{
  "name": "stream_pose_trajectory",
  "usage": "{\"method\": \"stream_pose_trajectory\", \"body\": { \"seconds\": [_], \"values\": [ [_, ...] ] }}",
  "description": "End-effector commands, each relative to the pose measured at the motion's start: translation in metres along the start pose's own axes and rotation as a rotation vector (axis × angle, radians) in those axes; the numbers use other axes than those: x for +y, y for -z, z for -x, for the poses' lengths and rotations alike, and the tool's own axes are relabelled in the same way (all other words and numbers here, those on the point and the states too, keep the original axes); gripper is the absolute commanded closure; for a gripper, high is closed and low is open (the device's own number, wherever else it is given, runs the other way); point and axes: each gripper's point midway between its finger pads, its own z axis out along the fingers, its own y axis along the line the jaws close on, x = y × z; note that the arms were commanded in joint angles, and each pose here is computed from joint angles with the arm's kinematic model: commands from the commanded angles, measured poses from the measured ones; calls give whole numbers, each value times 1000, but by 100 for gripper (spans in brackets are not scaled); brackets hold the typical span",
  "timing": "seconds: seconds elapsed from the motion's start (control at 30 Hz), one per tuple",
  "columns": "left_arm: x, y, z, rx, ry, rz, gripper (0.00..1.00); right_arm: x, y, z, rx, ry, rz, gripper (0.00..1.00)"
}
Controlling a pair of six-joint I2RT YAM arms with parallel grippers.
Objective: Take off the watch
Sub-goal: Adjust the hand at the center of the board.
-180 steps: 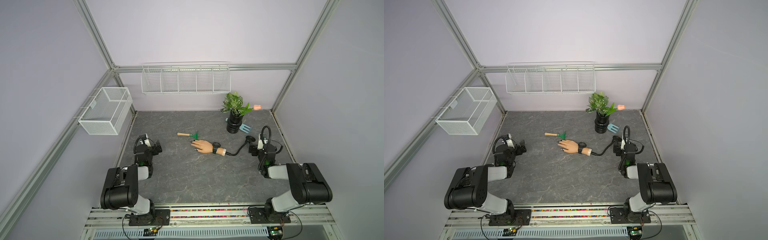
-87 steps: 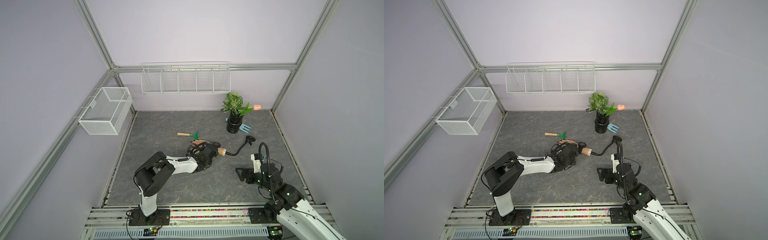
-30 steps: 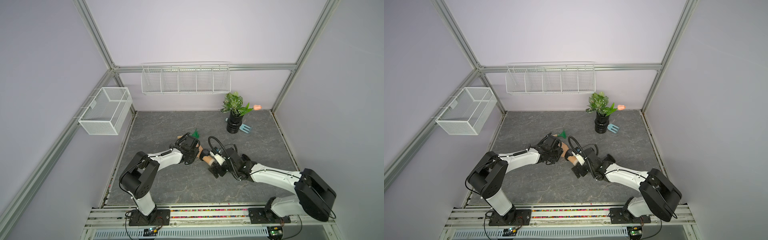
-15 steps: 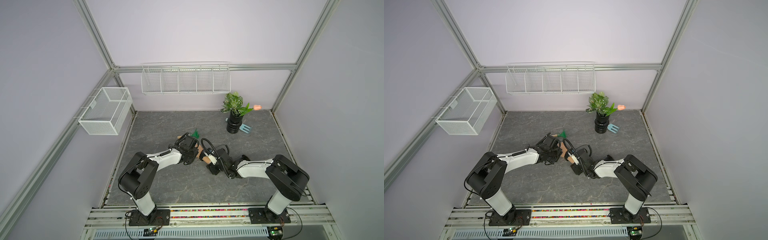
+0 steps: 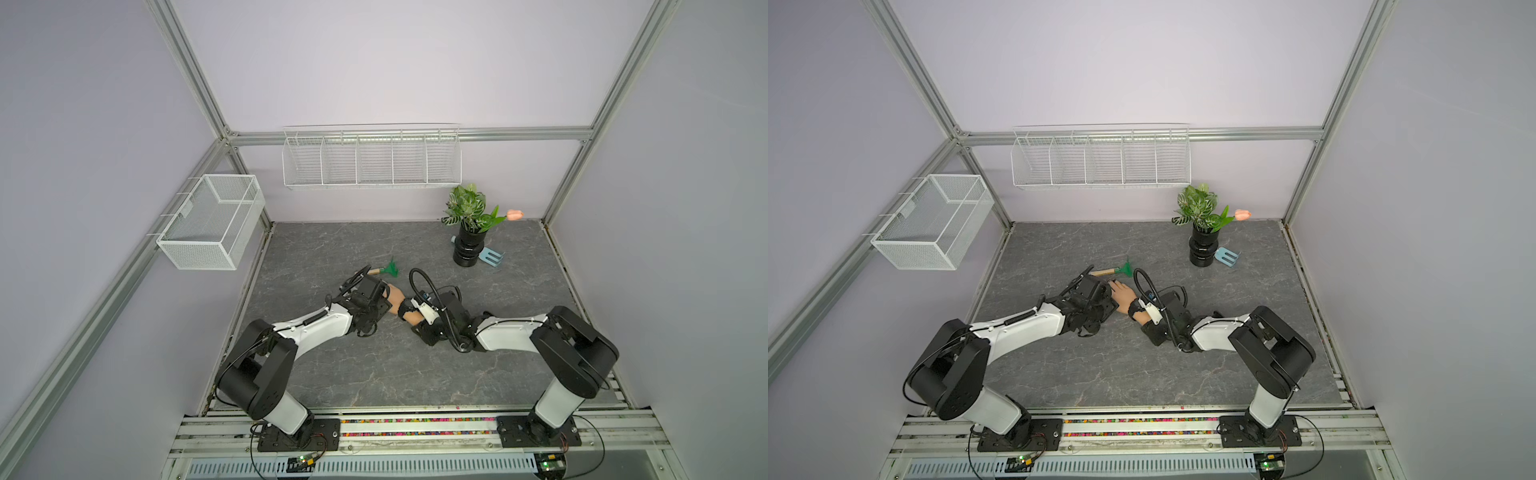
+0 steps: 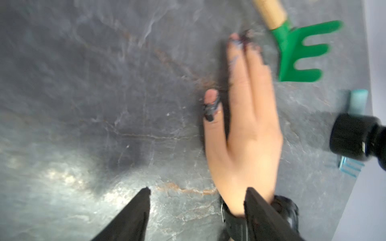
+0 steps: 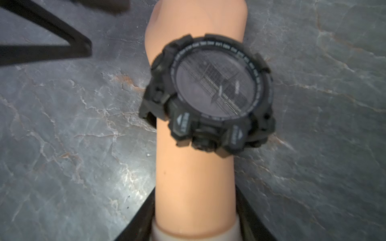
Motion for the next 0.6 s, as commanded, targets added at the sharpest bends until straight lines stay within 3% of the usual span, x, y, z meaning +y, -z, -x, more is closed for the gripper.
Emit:
{"method": "stream_pose_trajectory", "body": {
  "seconds": [0.0, 0.1, 0.27, 0.33, 0.43, 0.57],
  "values": [
    [-31, 57, 40, -176, -249, -98, 21, 18, 16, -5, 63, -54, 132, 74],
    [-51, 108, 55, -273, -445, -195, 11, 30, 29, 2, 84, -97, 242, 76],
    [-81, 171, 45, -398, -962, -404, 2, 43, 47, 12, 77, -158, 367, 76],
    [-76, 181, 39, -423, -1129, -403, 2, 47, 54, 16, 67, -160, 397, 76],
    [-60, 179, 6, -344, -1465, -441, 5, 54, 65, 22, 55, -163, 455, 76],
    [-43, 175, -22, -275, -1756, -486, 10, 62, 75, 26, 56, -171, 514, 76]
  ]
}}
